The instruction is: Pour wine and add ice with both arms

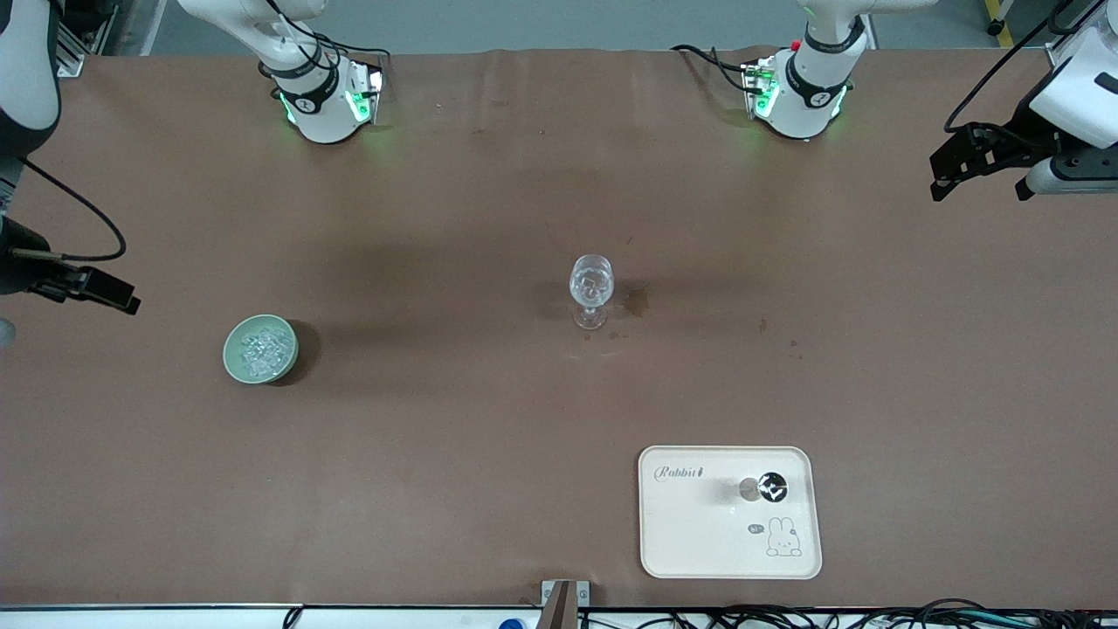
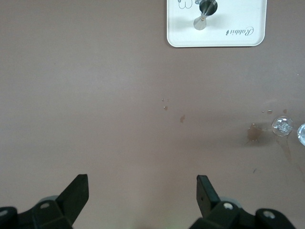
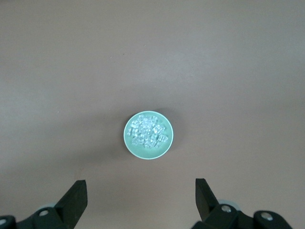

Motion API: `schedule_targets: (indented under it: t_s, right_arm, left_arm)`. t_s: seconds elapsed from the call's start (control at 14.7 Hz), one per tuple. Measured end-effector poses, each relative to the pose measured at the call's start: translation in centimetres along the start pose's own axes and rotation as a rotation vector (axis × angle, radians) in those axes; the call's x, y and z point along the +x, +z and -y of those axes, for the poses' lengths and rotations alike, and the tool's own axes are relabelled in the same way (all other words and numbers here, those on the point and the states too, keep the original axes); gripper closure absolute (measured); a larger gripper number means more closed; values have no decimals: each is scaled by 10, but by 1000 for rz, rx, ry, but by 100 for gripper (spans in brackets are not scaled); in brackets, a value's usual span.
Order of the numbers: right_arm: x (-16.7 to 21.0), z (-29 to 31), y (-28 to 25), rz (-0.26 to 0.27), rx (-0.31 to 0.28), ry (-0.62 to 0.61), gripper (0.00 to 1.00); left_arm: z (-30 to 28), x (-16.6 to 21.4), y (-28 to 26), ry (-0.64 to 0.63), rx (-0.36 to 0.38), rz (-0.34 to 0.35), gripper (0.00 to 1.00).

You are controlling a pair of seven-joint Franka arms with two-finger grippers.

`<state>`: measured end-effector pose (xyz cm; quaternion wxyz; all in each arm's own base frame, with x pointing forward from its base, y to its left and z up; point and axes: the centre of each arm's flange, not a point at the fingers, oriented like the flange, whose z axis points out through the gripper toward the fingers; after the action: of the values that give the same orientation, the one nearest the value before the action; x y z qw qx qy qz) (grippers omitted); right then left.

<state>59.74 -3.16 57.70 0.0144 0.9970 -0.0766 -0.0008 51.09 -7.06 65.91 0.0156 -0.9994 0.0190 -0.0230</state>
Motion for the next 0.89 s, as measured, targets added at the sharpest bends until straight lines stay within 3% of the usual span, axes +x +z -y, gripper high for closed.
schedule_targets:
  t_s: [0.61, 0.89]
  right_arm:
    - [-53, 4, -19, 7, 8, -192, 0]
    - [-60, 1, -23, 20, 9, -212, 0]
  left_arm:
    - [-1, 7, 11, 3, -1, 20, 0]
    - [-2, 10, 14, 3, -1, 27, 0]
